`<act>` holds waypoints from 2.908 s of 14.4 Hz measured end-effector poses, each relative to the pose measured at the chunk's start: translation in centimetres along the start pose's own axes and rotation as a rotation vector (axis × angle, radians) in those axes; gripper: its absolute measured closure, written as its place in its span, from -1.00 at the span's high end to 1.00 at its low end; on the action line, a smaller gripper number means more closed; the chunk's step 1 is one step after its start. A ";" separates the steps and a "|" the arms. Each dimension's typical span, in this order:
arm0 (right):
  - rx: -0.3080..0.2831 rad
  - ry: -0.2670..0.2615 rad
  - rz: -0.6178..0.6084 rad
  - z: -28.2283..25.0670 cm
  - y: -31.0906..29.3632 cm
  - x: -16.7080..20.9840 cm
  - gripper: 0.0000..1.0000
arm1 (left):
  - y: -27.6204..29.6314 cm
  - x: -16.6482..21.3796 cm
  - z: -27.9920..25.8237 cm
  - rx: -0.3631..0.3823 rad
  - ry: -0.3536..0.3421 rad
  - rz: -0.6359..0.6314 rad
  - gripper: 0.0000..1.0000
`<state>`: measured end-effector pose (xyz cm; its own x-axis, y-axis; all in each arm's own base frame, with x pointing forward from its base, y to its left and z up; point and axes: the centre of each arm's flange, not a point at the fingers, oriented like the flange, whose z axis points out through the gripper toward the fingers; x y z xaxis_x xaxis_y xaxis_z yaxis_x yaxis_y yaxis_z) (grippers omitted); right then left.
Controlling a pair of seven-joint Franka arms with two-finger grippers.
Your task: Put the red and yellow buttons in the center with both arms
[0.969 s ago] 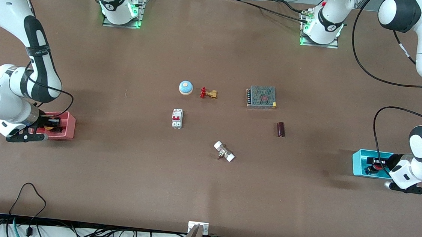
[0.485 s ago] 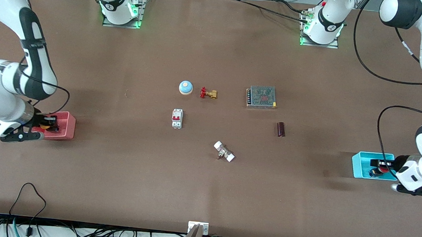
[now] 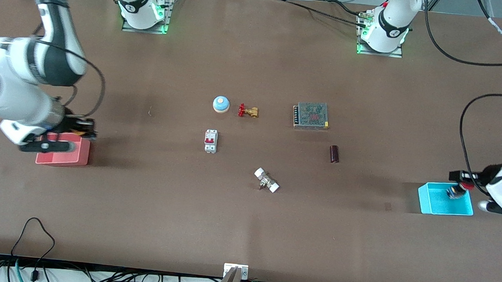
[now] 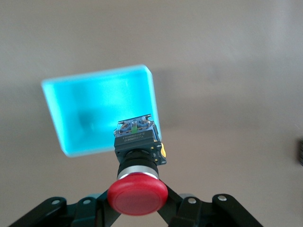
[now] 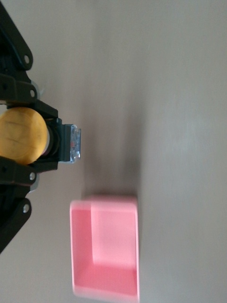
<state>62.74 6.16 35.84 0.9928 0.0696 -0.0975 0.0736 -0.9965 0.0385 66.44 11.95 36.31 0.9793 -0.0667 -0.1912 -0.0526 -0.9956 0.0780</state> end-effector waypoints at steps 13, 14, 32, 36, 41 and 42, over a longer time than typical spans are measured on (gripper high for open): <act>0.038 0.028 -0.016 13.2 -7.6 -0.7 -0.19 | 13.4 -3.1 12.8 -0.006 -0.246 0.255 -0.42; 0.038 0.025 -0.016 13.3 -7.6 -0.7 -0.19 | 13.2 -2.9 13.5 0.011 -0.240 0.299 -0.41; 0.018 0.118 0.030 1.2 -3.8 1.1 1.00 | 14.5 -1.8 16.3 0.052 -0.218 0.414 0.42; 0.037 0.102 0.078 -14.0 3.8 -1.8 1.00 | 16.6 -1.4 5.7 0.099 -0.038 0.439 1.00; 0.055 0.072 0.126 -20.0 9.0 -5.9 1.00 | 17.2 -2.5 -5.4 0.130 0.153 0.284 1.00; 0.054 0.066 0.099 -20.6 8.5 -6.5 1.00 | 16.8 -2.8 -7.4 0.129 0.181 0.224 1.00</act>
<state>58.90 -1.84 57.32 0.9991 -0.0278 -0.0306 -0.0281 -0.9996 -0.0094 64.26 -4.09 45.37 0.9589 -0.2838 -0.0051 -0.2838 -0.9584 -0.0284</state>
